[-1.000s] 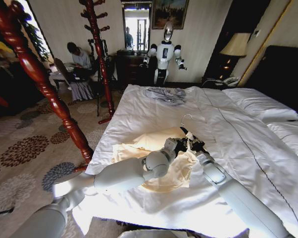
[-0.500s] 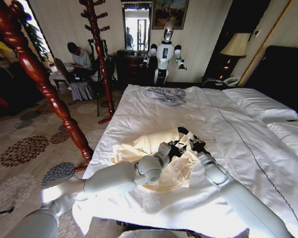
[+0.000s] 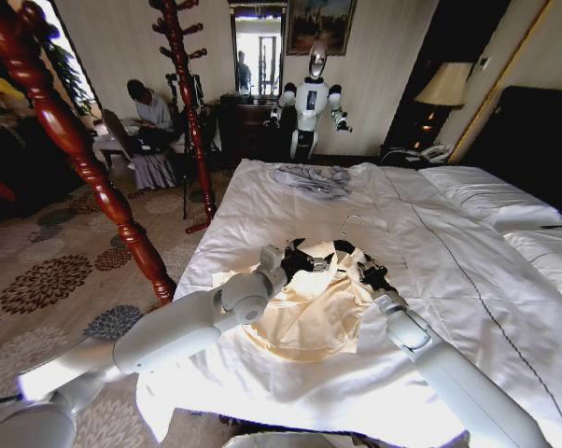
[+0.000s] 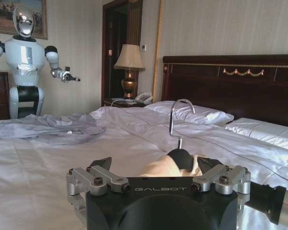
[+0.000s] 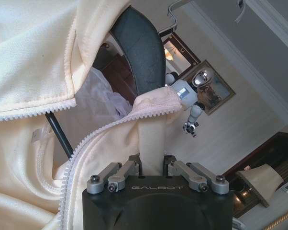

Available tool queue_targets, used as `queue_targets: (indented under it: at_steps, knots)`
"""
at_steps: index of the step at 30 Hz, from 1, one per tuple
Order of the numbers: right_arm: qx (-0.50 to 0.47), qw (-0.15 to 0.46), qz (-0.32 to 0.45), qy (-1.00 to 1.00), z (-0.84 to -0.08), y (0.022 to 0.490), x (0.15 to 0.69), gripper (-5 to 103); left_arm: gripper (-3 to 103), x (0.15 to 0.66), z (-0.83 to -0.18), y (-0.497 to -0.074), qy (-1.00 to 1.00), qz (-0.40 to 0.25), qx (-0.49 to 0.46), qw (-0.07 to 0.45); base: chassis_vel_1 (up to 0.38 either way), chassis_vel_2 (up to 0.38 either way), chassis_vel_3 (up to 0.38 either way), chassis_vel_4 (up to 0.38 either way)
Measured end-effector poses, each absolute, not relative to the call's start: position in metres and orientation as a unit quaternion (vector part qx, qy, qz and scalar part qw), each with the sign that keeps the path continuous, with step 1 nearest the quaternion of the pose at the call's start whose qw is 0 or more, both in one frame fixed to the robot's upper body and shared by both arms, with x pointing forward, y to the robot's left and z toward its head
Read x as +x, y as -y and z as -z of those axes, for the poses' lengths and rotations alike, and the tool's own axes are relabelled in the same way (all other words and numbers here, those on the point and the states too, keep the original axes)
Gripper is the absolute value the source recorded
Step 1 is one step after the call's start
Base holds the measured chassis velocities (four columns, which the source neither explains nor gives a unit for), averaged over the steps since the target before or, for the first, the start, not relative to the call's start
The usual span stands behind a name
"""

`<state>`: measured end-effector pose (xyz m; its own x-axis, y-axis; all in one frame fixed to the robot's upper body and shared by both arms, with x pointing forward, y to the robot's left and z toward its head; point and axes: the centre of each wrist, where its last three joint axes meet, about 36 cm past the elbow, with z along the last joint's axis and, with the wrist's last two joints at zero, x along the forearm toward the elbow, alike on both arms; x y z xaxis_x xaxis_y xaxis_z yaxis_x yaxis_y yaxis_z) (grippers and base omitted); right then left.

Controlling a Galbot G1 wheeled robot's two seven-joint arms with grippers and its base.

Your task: Pick up the clothes from the bed and hang them on the clothes hanger.

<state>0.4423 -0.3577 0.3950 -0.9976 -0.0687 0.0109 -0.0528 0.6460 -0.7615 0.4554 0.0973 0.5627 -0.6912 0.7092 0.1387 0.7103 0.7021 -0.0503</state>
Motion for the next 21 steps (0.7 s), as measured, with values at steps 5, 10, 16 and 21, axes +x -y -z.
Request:
queue_targets:
  at_steps: [5, 10, 16, 21]
  knots:
    - [-0.032, 0.023, 0.425, -0.905, -0.394, 0.359, 0.443, 20, 100, 0.472, -0.562, -0.128, 0.909, 0.010, -0.408, 0.082, 0.000, 0.000, 0.000, 0.000]
    - [-0.033, 0.051, 0.447, -0.893, -0.392, 0.362, 0.444, 20, 100, 0.489, -0.565, -0.158, 0.892, 0.018, -0.443, 0.092, 0.000, 0.000, 0.000, 0.000]
    - [-0.045, 0.067, 0.459, -0.885, -0.393, 0.361, 0.444, 20, 100, 0.497, -0.562, -0.172, 0.878, 0.037, -0.466, 0.108, 0.000, 0.000, 0.000, 0.000]
    - [-0.050, 0.078, 0.463, -0.882, -0.395, 0.360, 0.446, 20, 100, 0.502, -0.557, -0.173, 0.874, 0.044, -0.470, 0.117, 0.000, 0.000, 0.000, 0.000]
